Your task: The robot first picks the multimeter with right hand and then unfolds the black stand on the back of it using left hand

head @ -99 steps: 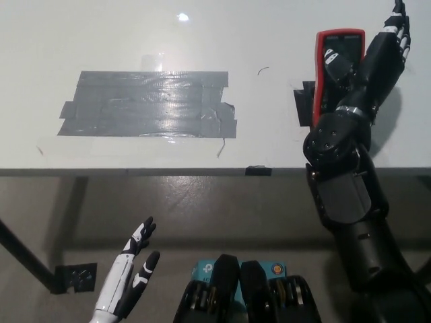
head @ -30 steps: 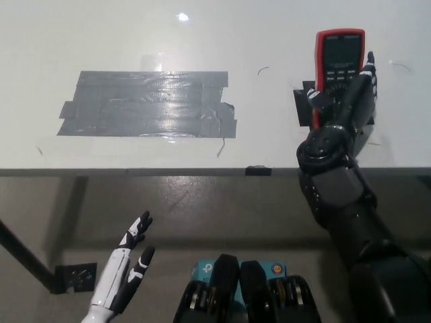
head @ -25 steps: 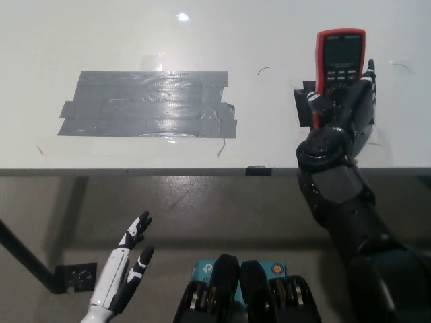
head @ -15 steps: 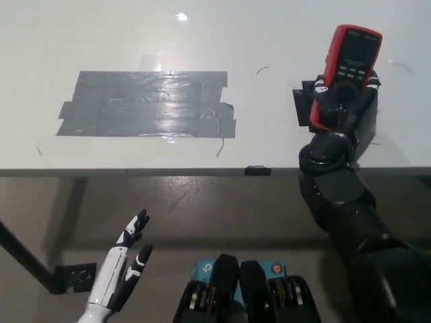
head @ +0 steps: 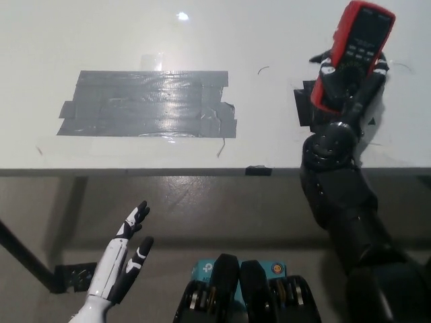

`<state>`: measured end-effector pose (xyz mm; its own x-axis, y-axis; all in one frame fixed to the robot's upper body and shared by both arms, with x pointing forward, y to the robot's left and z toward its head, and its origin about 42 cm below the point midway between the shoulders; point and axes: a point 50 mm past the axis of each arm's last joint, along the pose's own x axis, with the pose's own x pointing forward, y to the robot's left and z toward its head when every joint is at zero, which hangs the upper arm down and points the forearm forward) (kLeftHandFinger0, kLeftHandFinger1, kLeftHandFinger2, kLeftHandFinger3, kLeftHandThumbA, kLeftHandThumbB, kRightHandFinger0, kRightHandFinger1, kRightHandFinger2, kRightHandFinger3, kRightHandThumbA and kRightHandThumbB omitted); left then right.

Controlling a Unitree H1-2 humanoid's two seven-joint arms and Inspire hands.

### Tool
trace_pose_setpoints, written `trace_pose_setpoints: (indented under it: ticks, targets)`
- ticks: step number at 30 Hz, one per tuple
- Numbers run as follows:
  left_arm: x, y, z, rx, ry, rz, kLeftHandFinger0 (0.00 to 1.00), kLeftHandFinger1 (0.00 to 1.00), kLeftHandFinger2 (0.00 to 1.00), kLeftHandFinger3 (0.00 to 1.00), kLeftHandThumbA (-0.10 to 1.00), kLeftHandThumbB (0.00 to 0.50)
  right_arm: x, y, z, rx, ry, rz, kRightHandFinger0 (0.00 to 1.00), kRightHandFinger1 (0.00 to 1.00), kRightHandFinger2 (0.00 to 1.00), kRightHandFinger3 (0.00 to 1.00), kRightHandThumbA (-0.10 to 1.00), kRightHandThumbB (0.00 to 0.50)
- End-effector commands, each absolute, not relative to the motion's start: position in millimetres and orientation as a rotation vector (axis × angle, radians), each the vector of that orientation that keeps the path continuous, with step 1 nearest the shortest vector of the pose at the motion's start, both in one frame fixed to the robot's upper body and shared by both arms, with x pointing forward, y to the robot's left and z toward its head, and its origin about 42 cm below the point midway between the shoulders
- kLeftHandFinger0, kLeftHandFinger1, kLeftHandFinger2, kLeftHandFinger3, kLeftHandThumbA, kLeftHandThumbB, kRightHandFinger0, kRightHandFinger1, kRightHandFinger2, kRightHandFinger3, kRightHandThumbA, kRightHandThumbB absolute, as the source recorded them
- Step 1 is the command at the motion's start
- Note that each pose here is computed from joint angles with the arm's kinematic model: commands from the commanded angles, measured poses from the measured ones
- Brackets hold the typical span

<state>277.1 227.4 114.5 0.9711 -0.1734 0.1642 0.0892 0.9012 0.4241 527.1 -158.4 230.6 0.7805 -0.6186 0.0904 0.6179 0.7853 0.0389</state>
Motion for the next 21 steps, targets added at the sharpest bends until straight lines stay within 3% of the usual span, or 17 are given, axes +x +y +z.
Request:
trace_pose_setpoints:
  ticks: [1,2,4,6,9,11,14,17,21]
  targets:
    - [281,230,128,0.431,-0.260,-0.131,1.00,1.00,1.00,1.00,1.00,0.213,506,-151,322,0.549,-0.335,-0.318,0.00,0.15,0.58,0.70,-0.10,0.171]
    - [282,231,130,0.433,-0.263,-0.133,1.00,1.00,1.00,1.00,1.00,0.214,497,-152,327,0.623,-0.335,-0.266,0.02,0.22,0.64,0.74,-0.10,0.160]
    - [283,231,133,0.421,-0.264,-0.133,1.00,1.00,1.00,1.00,1.00,0.220,483,-153,331,0.714,-0.325,-0.184,0.00,0.28,0.69,0.66,-0.10,0.169]
    - [284,229,139,0.408,-0.283,-0.130,1.00,1.00,1.00,1.00,1.00,0.233,463,-154,331,0.795,-0.327,-0.068,0.00,0.24,0.66,0.59,-0.10,0.136]
    - [284,226,155,0.402,-0.333,-0.128,1.00,1.00,1.00,1.00,1.00,0.250,446,-154,330,0.843,-0.310,0.023,0.00,0.27,0.68,0.69,-0.09,0.126]
    - [286,222,176,0.376,-0.397,-0.125,1.00,1.00,1.00,1.00,1.00,0.247,432,-153,329,0.895,-0.290,0.103,0.00,0.28,0.67,0.68,-0.09,0.128]
    - [291,215,221,0.372,-0.527,-0.113,1.00,1.00,1.00,1.00,1.00,0.240,407,-152,322,0.970,-0.226,0.206,0.01,0.38,0.69,0.83,-0.10,0.148]
    - [302,206,258,0.353,-0.642,-0.118,1.00,1.00,1.00,1.00,1.00,0.232,387,-150,306,0.977,-0.169,0.268,0.05,0.44,0.68,0.87,-0.09,0.157]
    - [321,190,295,0.360,-0.706,-0.122,1.00,1.00,1.00,1.00,1.00,0.305,356,-146,288,1.037,-0.110,0.374,0.05,0.48,0.76,0.97,-0.10,0.135]
